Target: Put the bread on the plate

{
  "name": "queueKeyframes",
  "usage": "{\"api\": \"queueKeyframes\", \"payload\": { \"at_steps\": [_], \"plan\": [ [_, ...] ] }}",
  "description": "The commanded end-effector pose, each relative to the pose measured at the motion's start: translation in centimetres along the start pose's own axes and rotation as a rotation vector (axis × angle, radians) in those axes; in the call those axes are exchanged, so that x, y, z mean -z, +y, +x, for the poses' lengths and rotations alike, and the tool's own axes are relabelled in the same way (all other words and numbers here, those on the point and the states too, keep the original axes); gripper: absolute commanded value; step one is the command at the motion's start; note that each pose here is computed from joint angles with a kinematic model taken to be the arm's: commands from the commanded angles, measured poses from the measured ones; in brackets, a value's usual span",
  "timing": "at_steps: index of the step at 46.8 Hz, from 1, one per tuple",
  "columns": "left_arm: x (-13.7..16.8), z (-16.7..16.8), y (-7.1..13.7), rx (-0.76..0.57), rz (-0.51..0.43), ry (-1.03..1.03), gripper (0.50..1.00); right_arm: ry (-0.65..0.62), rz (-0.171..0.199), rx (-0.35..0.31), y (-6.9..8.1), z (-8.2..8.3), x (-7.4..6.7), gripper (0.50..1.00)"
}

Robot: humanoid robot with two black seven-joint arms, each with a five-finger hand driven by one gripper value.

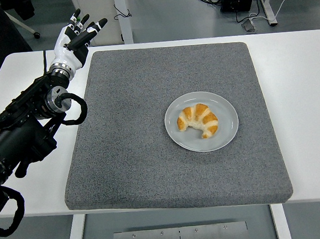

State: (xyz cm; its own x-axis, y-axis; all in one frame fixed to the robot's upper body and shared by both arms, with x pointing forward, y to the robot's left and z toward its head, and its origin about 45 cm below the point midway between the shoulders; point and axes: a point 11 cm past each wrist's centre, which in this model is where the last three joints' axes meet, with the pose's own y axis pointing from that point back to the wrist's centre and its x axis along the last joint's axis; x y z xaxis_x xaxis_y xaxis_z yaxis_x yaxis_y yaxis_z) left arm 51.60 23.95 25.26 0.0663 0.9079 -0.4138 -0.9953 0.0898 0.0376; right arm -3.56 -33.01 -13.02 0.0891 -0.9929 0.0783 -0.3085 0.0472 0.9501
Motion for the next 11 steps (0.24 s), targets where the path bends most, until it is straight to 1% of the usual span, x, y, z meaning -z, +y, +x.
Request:
{"api": "queueKeyframes", "payload": {
  "at_steps": [1,5,11],
  "plan": [
    [0.0,-0.1,0.0,0.001,-0.016,0.034,0.975,-0.001,0.0,0.002,0.0,0.0,0.0,1.0],
    [0.2,-0.1,0.1,0.011,-0.03,0.062,0.975,-0.002,0.005,0.006,-0.1,-0.1,0.3,1.0],
    [0.4,1.1,0.1,-0.029,-0.033,0.118,0.977,-0.007,0.009,0.003,-0.2,-0.1,0.5,1.0]
  ]
}}
